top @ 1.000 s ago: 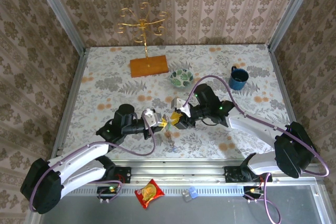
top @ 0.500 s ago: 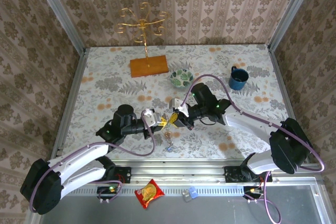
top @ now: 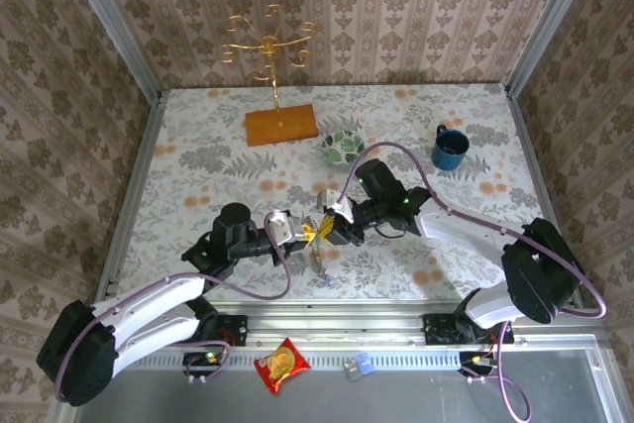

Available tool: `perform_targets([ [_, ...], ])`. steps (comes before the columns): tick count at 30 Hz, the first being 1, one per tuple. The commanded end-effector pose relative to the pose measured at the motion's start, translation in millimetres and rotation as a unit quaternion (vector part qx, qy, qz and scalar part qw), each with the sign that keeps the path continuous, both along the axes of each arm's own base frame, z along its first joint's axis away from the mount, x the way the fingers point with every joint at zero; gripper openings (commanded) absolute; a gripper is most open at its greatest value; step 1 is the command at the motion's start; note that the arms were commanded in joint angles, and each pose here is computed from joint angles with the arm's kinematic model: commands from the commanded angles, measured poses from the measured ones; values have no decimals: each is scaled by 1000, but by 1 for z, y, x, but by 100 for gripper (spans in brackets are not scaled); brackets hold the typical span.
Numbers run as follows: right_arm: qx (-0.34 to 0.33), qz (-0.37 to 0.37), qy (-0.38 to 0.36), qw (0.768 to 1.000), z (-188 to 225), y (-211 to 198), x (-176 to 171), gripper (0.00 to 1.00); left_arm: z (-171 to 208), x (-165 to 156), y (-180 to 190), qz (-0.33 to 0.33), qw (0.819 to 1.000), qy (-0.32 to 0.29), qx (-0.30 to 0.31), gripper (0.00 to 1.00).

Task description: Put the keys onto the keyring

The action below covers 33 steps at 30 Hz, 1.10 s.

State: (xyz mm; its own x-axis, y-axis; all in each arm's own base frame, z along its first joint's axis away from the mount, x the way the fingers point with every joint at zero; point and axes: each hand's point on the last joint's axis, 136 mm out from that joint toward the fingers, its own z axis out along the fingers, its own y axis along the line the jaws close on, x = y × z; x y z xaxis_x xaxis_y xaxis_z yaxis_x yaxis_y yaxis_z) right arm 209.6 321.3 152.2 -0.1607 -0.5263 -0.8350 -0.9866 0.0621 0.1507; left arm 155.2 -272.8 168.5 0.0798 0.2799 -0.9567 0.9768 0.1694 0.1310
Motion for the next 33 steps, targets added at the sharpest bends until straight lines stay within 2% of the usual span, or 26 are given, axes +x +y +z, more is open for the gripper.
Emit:
perform_targets([
  [1, 35, 3, -20, 999, 18, 4, -2, 28, 20, -4, -4, -13, 999, -22, -37, 0],
  [6, 49, 10, -26, 998, 26, 2, -7, 33, 20, -5, -4, -9, 999, -15, -49, 0],
  [12, 58, 12, -18, 998, 27, 6, -6, 21, 25, -4, -3, -2, 997, -12, -76, 0],
  [14, 49, 12, -9, 999, 18, 8, -5, 21, 27, -4, -3, -1, 996, -11, -84, 0],
  [19, 41, 5, -18, 999, 13, 5, -3, 28, 27, -4, -3, 1, 996, -9, -85, 0],
  [22, 45, -3, -19, 999, 9, 2, -2, 29, 26, -4, -3, 2, 996, -9, -84, 0],
  [26, 93, -19, -38, 995, 26, -2, 0, 30, 25, -4, -3, 2, 996, -8, -84, 0],
  [33, 101, -17, -31, 994, 24, 2, 1, 31, 26, -3, -4, 0, 996, -12, -88, 0],
])
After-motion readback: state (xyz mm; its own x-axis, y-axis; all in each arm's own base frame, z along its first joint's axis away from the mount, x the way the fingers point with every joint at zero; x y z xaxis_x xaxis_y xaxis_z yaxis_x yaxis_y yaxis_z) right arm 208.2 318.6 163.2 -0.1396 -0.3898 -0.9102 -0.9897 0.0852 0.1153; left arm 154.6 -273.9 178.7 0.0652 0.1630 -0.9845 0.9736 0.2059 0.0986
